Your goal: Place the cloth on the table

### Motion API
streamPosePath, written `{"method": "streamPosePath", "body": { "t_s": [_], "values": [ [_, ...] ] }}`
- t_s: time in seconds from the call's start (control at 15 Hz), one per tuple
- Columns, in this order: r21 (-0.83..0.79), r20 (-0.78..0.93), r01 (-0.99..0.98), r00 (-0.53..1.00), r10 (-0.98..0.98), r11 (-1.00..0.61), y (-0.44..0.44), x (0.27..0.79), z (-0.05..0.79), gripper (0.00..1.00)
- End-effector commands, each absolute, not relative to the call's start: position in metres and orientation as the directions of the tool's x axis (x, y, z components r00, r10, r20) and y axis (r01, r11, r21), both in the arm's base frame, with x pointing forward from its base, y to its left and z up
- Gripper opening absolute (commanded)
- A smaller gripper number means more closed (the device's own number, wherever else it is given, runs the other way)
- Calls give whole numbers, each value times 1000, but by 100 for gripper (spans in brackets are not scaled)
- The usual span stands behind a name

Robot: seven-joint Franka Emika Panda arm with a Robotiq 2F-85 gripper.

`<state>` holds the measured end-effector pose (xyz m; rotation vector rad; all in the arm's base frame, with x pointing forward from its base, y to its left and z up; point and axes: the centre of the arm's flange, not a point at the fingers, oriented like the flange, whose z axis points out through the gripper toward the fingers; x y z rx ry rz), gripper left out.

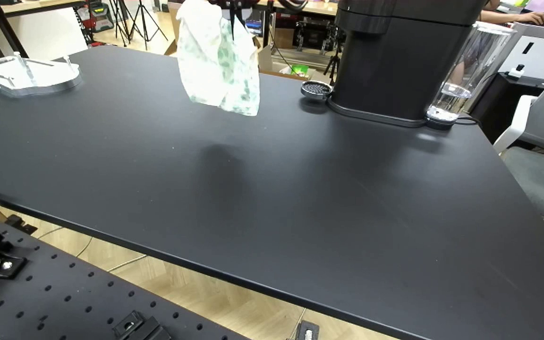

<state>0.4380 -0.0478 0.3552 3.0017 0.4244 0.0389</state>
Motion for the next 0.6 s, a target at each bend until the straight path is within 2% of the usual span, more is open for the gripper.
{"method": "streamPosePath", "body": {
  "t_s": [0.0,0.53],
  "values": [
    [120,9,225,974,227,-967,-50,437,344,0],
    [113,27,160,986,164,-981,-53,442,328,0]
  ]
}}
